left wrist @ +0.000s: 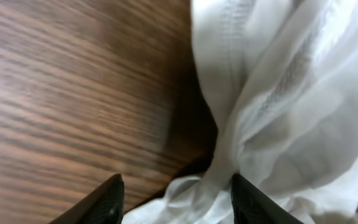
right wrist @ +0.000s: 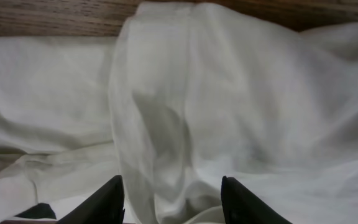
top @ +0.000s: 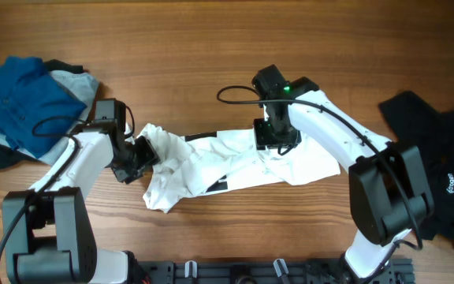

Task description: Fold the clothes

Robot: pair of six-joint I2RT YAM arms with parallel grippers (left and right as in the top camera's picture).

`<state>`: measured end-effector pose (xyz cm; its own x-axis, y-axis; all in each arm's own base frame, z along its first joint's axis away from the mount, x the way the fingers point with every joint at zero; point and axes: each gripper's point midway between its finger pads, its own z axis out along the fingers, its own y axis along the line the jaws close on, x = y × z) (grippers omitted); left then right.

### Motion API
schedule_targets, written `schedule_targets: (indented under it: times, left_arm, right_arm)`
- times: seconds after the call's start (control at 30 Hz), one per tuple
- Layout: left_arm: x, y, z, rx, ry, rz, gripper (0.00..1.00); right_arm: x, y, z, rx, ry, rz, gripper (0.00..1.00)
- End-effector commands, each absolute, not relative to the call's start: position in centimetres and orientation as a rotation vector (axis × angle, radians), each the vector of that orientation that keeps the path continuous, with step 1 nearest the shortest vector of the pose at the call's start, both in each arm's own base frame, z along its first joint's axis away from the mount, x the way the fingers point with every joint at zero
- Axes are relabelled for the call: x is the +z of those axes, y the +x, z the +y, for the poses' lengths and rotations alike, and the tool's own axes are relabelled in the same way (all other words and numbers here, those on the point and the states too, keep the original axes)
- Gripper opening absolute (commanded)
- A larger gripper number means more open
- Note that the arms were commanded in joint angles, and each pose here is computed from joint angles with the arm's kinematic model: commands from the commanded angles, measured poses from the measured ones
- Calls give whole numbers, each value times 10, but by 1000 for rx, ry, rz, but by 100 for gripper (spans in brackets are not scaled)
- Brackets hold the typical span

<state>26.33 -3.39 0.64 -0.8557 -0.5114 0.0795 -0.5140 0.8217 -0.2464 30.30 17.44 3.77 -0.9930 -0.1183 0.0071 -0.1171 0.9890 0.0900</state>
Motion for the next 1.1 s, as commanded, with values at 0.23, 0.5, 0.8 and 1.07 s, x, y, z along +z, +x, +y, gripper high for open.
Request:
schedule_targets:
  times: [0.23, 0.5, 0.8, 1.07]
  left_arm:
    - [5, 261, -45, 527, 770, -2986, 57]
    - [6, 265, -45, 539, 770, -2998, 57]
    - [6, 267, -45, 544, 770, -3008, 58]
    - [6, 267, -45, 544, 770, -3009, 58]
  right_arm:
    - [21, 298, 188, -151, 199, -3179, 4]
    - [48, 350, 203, -202, 192, -3371, 5]
    - [30, 301, 184, -56, 181, -3198, 50]
    - [20, 296, 185, -87, 183, -3185, 38]
